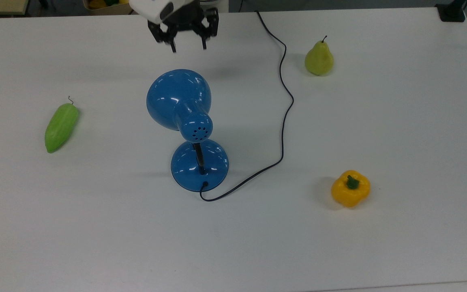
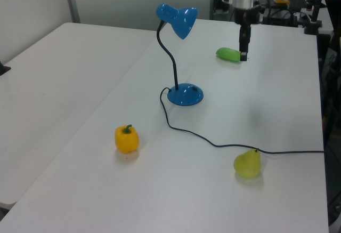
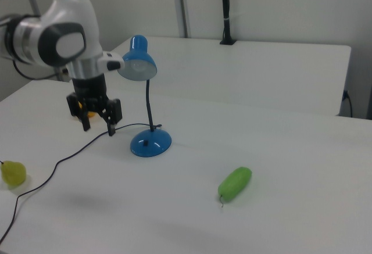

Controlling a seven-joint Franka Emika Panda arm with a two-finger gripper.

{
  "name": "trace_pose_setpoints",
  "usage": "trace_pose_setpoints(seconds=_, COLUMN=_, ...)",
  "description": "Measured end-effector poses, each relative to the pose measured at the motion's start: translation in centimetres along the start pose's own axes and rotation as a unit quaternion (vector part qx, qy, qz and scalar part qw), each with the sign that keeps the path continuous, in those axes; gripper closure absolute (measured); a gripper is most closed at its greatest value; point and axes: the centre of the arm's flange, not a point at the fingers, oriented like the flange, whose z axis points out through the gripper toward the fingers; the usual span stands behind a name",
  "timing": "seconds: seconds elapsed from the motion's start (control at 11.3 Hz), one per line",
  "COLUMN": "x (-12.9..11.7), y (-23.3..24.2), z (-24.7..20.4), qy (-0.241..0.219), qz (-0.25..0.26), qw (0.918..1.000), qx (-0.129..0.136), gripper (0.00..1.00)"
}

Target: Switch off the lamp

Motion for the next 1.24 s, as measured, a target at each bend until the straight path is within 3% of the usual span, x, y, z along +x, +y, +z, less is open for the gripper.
trace_pose_setpoints(seconds=0.09, x=-0.6, y=0.1, z=-2.2, qy=-0.011, qz=0.015, qw=0.9998, qx=0.002, gripper=0.08)
trace_pose_setpoints(seconds=0.18, x=-1.0, y=0.1, z=-4.4, qy=-0.019, qz=0.028, qw=0.9994, qx=0.003, gripper=0.00)
trace_pose_setpoints(seconds=0.62, x=-1.4, y=-0.9, z=-11.3, qy=0.012, qz=0.086, qw=0.9962, qx=0.005, gripper=0.00)
trace_pose_setpoints(seconds=0.88, x=-1.1, y=-1.2, z=-12.6, qy=0.034, qz=0.083, qw=0.9959, qx=0.016, gripper=0.00)
trace_pose_setpoints(seconds=1.24, x=0.7, y=-0.7, z=-12.5, qy=0.081, qz=0.051, qw=0.9953, qx=0.012, gripper=0.00)
